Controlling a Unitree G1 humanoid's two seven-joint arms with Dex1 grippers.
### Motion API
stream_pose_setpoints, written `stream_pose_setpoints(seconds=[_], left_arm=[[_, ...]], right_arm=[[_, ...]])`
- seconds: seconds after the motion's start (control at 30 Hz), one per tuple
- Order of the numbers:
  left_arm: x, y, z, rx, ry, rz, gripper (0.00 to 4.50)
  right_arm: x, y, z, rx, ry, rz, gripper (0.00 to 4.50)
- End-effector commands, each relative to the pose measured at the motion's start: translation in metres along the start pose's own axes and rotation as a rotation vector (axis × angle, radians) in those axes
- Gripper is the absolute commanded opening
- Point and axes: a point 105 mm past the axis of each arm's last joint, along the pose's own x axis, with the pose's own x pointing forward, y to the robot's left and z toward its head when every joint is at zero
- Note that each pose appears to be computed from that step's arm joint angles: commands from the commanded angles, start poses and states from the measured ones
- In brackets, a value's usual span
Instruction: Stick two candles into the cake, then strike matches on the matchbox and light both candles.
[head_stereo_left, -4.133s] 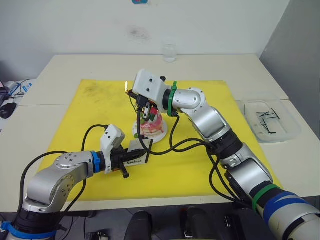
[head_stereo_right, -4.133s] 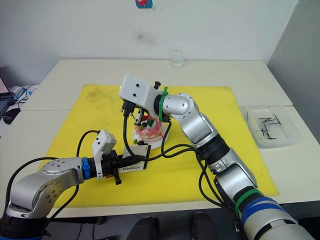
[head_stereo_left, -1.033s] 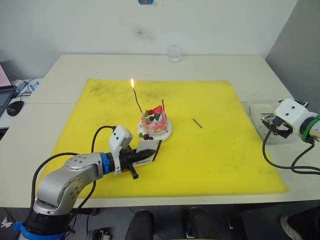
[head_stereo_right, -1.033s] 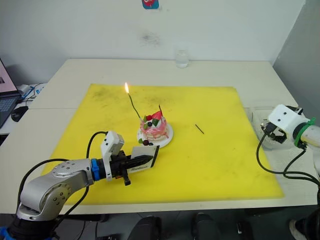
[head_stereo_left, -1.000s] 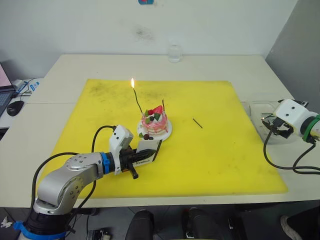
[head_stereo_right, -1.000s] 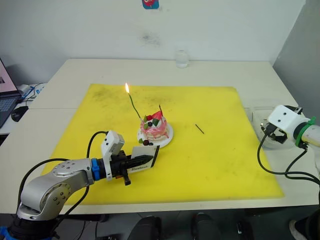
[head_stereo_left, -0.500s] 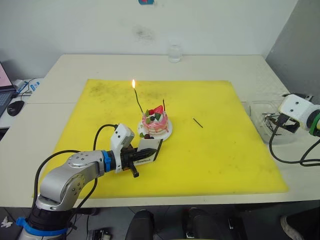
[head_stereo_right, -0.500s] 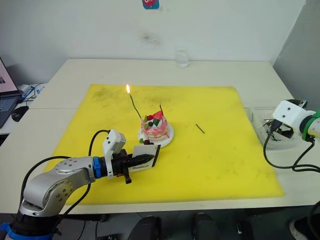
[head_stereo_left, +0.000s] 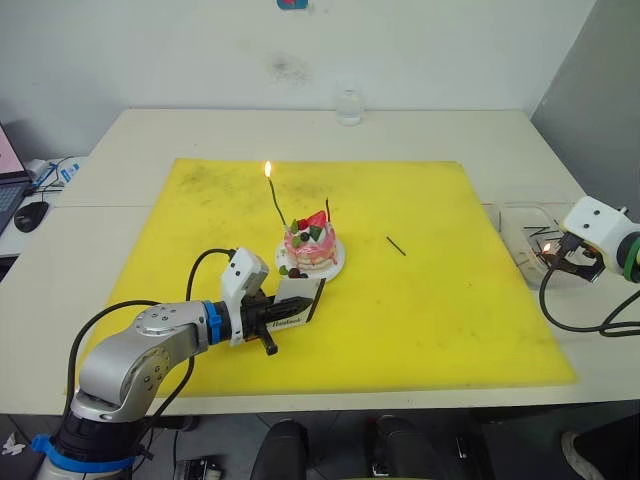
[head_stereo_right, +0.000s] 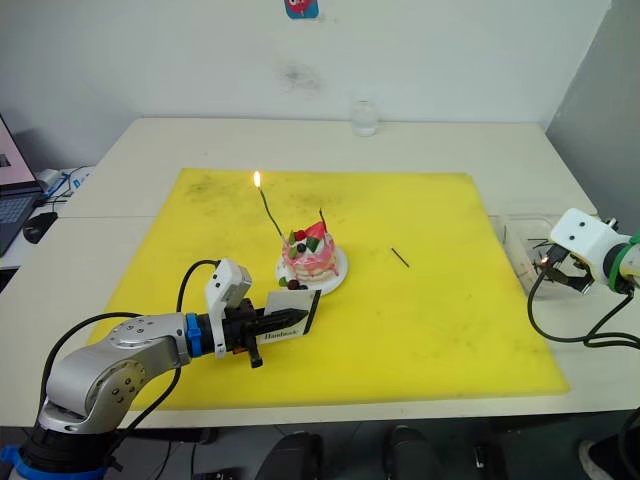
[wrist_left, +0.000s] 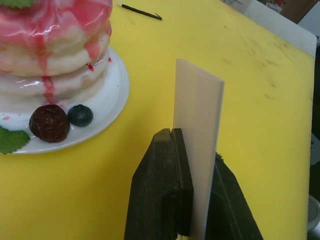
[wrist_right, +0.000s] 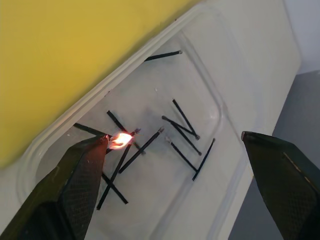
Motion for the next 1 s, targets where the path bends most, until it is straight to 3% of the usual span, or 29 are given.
stream_pose_setpoints(seconds=[0.03, 0.2, 0.43, 0.6, 0.7, 0.8, 1.0], left_arm=[[-0.002, -0.006, 0.007, 0.038, -0.018, -0.025, 0.0], [-0.003, -0.006, 0.007, 0.04, -0.018, -0.022, 0.0], [0.0, -0.006, 0.008, 0.039, -0.016, -0.032, 0.0], [-0.001, -0.006, 0.008, 0.038, -0.014, -0.034, 0.0], [-0.003, -0.005, 0.007, 0.033, -0.015, -0.027, 0.0], [-0.005, -0.004, 0.008, 0.021, -0.021, -0.022, 0.0], [-0.009, -0.001, 0.01, 0.01, -0.026, -0.011, 0.0]], right_arm=[[-0.016, -0.022, 0.013, 0.019, -0.034, -0.049, 4.47], [-0.034, -0.034, 0.019, 0.327, -0.087, -0.012, 4.47], [-0.039, -0.013, 0.002, 0.105, 0.049, 0.076, 4.47], [-0.037, -0.015, 0.014, 0.021, 0.006, 0.006, 4.47], [-0.041, -0.03, 0.032, 0.016, -0.068, -0.08, 4.47], [-0.048, -0.031, 0.06, 0.041, -0.17, -0.065, 4.47], [-0.046, 0.008, 0.129, 0.178, -0.477, 0.117, 4.47]])
